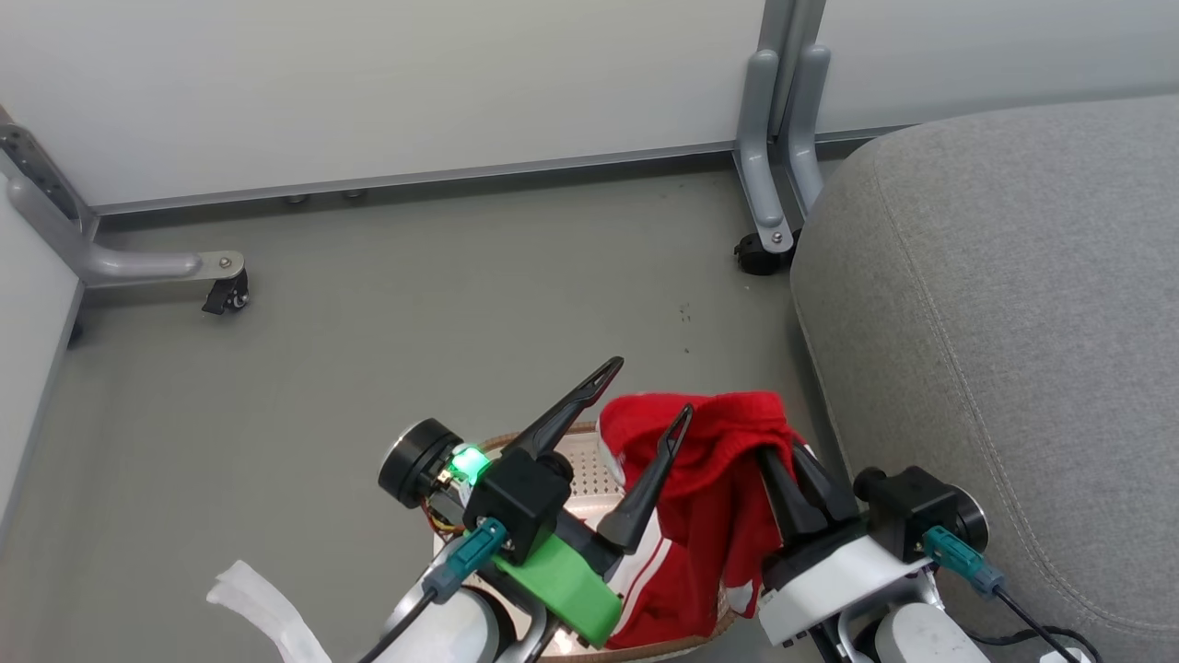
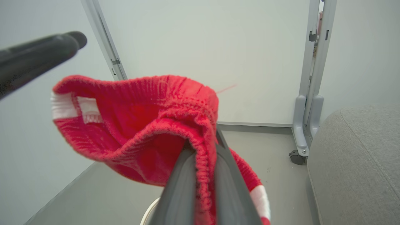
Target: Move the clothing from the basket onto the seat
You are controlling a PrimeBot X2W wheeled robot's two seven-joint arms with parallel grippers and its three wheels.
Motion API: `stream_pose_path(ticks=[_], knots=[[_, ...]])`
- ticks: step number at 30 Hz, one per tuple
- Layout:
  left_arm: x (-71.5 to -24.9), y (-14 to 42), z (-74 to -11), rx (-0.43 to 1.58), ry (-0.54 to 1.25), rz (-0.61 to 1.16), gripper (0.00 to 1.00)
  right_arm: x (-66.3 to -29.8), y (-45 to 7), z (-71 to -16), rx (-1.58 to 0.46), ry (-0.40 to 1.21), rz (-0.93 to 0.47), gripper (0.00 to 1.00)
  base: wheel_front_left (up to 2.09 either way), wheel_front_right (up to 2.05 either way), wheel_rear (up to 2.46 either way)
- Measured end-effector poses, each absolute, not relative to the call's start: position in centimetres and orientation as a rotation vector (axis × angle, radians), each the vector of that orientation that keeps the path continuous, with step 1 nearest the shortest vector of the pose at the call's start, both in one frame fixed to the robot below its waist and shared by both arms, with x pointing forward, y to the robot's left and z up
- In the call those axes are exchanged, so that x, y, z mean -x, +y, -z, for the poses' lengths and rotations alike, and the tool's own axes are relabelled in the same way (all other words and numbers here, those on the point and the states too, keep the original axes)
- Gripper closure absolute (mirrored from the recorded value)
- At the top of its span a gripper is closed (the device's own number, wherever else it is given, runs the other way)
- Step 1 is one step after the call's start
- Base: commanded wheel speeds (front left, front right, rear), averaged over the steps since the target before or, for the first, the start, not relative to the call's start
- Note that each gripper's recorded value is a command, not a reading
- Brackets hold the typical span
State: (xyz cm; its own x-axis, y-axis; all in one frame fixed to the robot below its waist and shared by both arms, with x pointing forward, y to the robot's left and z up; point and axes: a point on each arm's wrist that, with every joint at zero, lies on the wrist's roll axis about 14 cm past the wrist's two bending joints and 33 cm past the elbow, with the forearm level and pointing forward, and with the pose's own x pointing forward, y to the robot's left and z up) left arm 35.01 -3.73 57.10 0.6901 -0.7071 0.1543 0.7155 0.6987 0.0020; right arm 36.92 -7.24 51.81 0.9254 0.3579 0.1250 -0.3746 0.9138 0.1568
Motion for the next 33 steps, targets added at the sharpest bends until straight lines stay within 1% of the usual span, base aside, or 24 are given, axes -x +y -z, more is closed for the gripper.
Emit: stream_pose_path(ticks=[25,33], knots=[[-34.7,-4.4,-56.7,0.051,-0.132,0.812,0.0,-36.6,-7.9,-52.0,-0.175,-0.101,-0.358,1.0,0.0,0.0,0.0],[-35.5,-4.6,-55.8,0.048,-0.113,0.811,0.0,-36.7,-9.8,-52.2,-0.163,-0.113,-0.301,1.0,0.0,0.0,0.0]])
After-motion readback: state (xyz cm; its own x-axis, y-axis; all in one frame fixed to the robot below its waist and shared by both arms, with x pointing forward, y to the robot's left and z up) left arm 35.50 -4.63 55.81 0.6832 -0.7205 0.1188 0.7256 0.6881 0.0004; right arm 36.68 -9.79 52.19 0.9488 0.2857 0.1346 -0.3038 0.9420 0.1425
